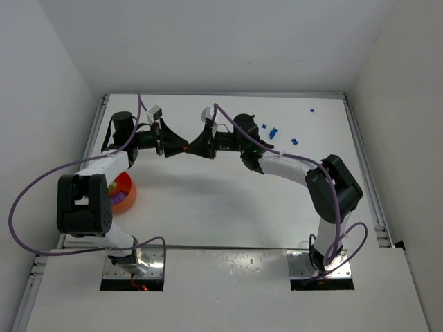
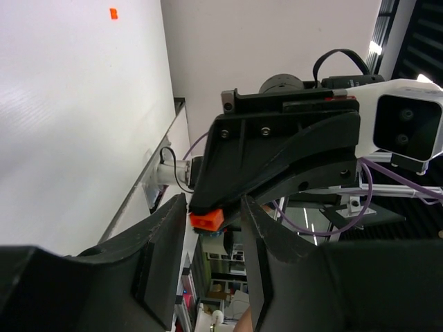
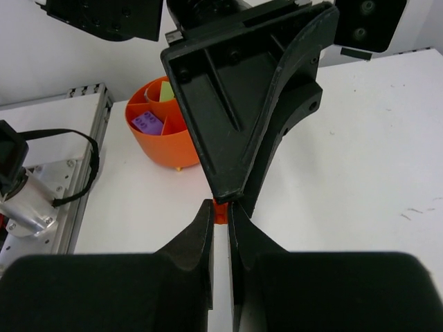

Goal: Sort the legos into containers by color

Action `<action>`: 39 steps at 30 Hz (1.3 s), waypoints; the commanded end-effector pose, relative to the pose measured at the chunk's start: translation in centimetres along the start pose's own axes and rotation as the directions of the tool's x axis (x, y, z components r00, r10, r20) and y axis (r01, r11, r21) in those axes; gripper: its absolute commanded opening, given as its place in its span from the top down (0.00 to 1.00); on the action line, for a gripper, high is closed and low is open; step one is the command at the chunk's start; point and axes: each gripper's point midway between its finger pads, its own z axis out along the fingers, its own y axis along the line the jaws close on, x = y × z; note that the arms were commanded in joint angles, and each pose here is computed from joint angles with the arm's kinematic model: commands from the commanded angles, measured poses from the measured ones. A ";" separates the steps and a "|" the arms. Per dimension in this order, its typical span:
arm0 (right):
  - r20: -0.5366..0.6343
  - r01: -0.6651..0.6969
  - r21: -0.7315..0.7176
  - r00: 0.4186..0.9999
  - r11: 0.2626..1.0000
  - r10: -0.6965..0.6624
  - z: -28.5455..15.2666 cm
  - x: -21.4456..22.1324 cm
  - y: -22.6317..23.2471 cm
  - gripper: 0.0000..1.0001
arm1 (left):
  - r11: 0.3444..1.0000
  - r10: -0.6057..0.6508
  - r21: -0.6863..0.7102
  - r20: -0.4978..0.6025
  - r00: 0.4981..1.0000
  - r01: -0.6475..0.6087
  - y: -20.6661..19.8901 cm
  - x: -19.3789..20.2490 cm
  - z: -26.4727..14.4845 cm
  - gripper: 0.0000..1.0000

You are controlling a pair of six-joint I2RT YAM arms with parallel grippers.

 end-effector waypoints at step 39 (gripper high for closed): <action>0.043 0.105 0.014 0.993 0.994 -0.106 2.0 -0.2 -0.6 0.72 | 0.999 0.038 0.024 -0.033 0.999 -0.037 -0.9 0.8 0.2 0.59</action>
